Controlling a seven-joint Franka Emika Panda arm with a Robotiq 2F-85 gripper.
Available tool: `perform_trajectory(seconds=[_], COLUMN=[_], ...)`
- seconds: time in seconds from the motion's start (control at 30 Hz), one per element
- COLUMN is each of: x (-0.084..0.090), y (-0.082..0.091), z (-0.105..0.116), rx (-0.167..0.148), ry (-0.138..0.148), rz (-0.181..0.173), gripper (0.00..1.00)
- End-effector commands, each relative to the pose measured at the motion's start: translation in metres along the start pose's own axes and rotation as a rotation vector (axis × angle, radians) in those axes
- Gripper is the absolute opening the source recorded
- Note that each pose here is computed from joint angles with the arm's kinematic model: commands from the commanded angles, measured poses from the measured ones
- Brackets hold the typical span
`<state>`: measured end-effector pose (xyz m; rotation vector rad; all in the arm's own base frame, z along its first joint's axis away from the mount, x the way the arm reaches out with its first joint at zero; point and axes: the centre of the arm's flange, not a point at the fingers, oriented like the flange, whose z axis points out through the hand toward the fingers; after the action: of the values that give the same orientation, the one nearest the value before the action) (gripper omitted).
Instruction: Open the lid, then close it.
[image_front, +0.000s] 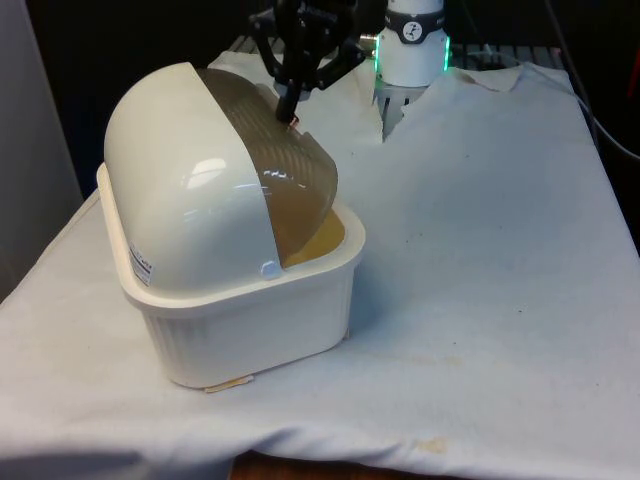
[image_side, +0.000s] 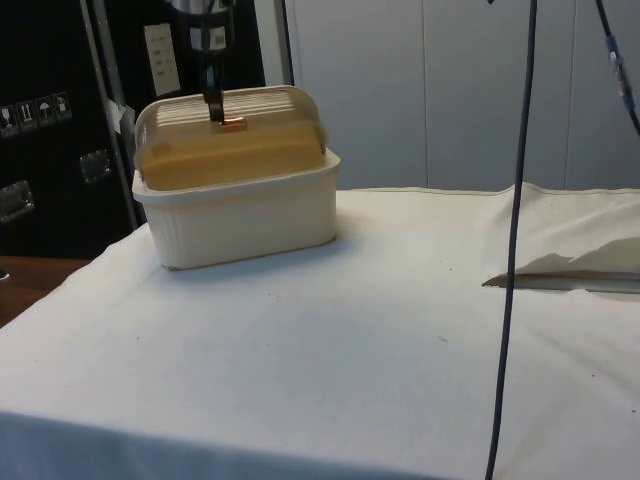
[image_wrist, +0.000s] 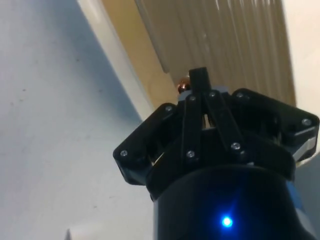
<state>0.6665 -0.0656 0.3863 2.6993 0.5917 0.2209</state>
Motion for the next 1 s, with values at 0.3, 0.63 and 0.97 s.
perform_trajectory(seconds=[0.3, 0.63, 0.97], x=[0.0, 0.004, 0.008], y=[-0.009, -0.023, -0.039], z=[0.005, 0.003, 0.0], rx=[0.092, 0.179, 0.247], ry=[0.005, 0.002, 0.002], rz=[-0.024, -0.039, -0.029], gripper=[0.0, 0.0, 0.0])
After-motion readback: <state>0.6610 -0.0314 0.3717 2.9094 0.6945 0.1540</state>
